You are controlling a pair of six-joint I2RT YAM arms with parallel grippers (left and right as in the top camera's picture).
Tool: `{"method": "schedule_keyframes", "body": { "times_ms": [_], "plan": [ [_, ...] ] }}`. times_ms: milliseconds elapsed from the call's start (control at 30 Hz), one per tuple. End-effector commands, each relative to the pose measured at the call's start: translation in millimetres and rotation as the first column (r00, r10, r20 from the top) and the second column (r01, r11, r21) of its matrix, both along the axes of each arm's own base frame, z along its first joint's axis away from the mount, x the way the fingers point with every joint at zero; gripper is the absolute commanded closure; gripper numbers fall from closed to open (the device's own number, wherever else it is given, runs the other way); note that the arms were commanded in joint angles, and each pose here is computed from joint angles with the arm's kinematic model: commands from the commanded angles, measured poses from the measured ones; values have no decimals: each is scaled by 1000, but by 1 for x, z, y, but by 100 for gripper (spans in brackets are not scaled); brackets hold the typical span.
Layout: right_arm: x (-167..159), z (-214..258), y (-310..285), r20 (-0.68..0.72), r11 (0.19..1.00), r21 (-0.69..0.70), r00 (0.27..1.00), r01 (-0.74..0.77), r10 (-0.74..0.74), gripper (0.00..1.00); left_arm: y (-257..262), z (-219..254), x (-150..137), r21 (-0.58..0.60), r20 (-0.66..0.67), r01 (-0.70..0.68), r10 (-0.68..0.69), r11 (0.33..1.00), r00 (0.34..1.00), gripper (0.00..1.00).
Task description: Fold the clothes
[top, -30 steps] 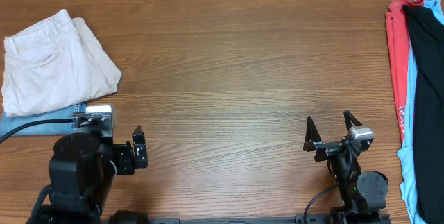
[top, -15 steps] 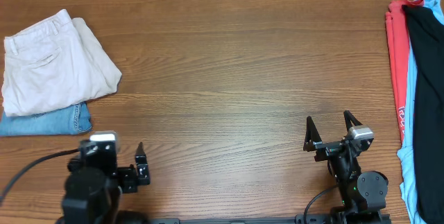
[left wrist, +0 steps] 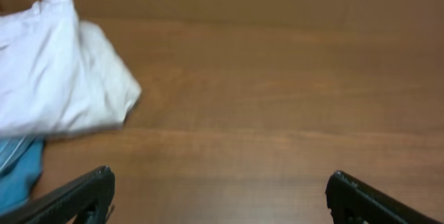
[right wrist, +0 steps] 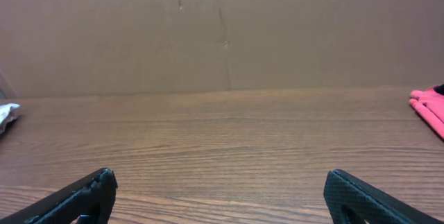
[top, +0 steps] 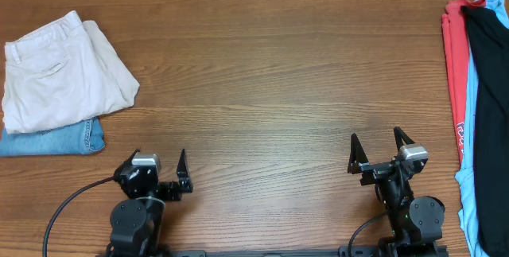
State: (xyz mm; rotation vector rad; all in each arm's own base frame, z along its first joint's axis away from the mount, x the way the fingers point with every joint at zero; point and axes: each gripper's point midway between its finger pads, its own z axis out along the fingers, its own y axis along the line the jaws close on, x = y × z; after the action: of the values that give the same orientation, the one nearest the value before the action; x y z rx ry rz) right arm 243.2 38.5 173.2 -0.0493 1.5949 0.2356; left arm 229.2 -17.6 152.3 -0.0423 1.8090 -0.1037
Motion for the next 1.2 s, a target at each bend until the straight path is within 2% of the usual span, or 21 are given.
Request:
{"method": "schedule_keyframes", "body": {
  "times_ms": [0, 100, 200, 333, 1167],
  "plan": [
    [0, -2, 1, 2, 1000, 4, 1000, -3, 3, 0, 1, 2, 11, 33, 105, 4, -7, 999, 994, 0],
    [0, -2, 1, 2, 1000, 4, 1000, -3, 3, 0, 2, 12, 17, 56, 197, -4, -7, 998, 980, 0],
    [0, -2, 1, 2, 1000, 4, 1000, -3, 3, 0, 2, 6, 16, 85, 173, -3, -12, 996, 985, 0],
    [0, -2, 1, 2, 1000, 4, 1000, -3, 3, 0, -10, 5, 15, 81, 168, 66, -79, 995, 983, 0],
    [0, -2, 1, 2, 1000, 4, 1000, -3, 3, 0, -10, 4, 15, 81, 167, 65, -78, 995, 983, 0]
  ]
}}
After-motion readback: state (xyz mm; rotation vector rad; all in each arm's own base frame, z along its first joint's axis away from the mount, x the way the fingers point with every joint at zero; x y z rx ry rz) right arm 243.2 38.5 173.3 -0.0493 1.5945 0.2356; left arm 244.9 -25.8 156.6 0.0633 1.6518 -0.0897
